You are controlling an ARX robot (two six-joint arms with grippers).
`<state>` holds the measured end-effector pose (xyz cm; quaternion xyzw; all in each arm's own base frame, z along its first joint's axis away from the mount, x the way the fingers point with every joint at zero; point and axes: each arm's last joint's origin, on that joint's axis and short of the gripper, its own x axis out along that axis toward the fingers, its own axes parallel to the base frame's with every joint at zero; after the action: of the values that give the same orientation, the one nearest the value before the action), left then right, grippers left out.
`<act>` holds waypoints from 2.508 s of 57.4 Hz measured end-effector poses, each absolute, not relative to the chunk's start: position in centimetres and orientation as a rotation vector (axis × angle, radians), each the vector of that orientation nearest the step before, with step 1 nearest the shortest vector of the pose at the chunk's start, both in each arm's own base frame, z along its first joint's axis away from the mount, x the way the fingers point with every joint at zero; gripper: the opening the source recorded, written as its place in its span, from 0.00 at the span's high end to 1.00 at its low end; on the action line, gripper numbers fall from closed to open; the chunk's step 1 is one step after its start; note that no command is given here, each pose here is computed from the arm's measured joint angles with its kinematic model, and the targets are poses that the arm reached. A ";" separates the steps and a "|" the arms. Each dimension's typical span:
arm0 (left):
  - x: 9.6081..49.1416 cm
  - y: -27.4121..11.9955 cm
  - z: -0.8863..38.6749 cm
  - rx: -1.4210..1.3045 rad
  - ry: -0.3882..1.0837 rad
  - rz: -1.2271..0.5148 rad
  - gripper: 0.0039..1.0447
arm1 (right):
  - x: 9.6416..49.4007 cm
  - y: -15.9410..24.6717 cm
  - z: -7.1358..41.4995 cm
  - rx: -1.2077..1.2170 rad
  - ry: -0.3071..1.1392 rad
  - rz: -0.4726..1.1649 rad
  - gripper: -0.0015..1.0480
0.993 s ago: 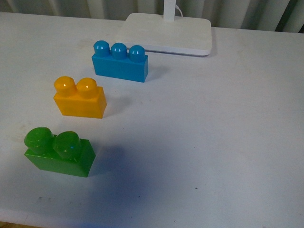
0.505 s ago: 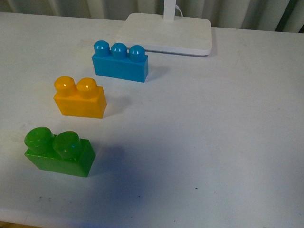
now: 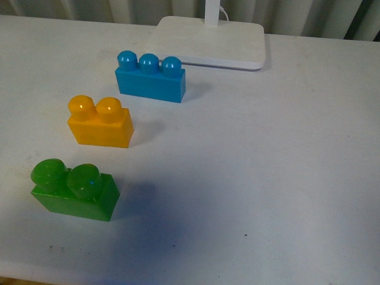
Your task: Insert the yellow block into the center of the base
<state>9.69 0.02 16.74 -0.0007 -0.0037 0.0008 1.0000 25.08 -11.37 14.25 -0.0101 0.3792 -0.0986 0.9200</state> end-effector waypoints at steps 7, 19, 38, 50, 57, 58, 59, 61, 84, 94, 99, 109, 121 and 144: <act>9.7 0.0 16.7 -0.001 -0.007 0.002 0.06 | 25.0 -11.1 14.0 -0.020 0.793 -0.181 0.09; 9.7 0.0 16.7 -0.001 -0.007 0.002 0.06 | 25.2 -11.2 13.4 -0.036 0.799 -0.197 0.09; 9.7 0.0 16.7 -0.001 -0.007 0.002 0.06 | 25.5 -6.9 12.8 0.074 0.842 -0.081 0.09; 9.7 0.0 16.7 -0.001 -0.007 0.002 0.06 | 24.4 -2.6 12.6 0.095 0.865 0.026 0.09; 9.7 0.0 16.7 -0.001 -0.007 0.002 0.06 | 23.9 -0.3 12.7 0.093 0.871 0.056 0.09; 9.7 0.0 16.7 -0.001 -0.007 0.002 0.06 | 23.8 0.1 12.7 0.089 0.872 0.060 0.09; 9.7 0.0 16.7 -0.001 -0.007 0.002 0.06 | 23.8 0.4 12.7 0.093 0.873 0.059 0.09; 9.7 0.0 16.7 -0.001 -0.007 0.002 0.06 | 23.7 1.0 12.7 0.095 0.873 0.060 0.09; 9.7 0.0 16.7 -0.001 -0.007 0.002 0.06 | 25.9 8.0 12.6 0.155 0.851 0.008 0.09; 9.7 0.0 16.7 -0.001 -0.007 0.002 0.06 | 26.9 9.2 12.6 0.180 0.840 -0.019 0.09; 9.7 0.0 16.7 -0.001 -0.007 0.002 0.06 | 27.2 9.9 12.6 0.188 0.838 -0.023 0.09; 9.7 0.0 16.7 -0.001 -0.007 0.002 0.06 | 27.5 11.6 12.8 0.192 0.841 0.031 0.09; 9.7 0.0 16.7 -0.001 -0.007 0.002 0.06 | 27.4 13.0 13.0 0.213 0.845 0.058 0.09; 9.7 0.0 16.7 -0.001 -0.007 0.002 0.06 | 26.5 10.8 16.1 0.289 0.764 0.058 0.09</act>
<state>9.69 0.02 16.73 -0.0007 -0.0035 0.0010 1.0000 26.55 10.85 16.11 0.1403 0.3716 0.0284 0.9173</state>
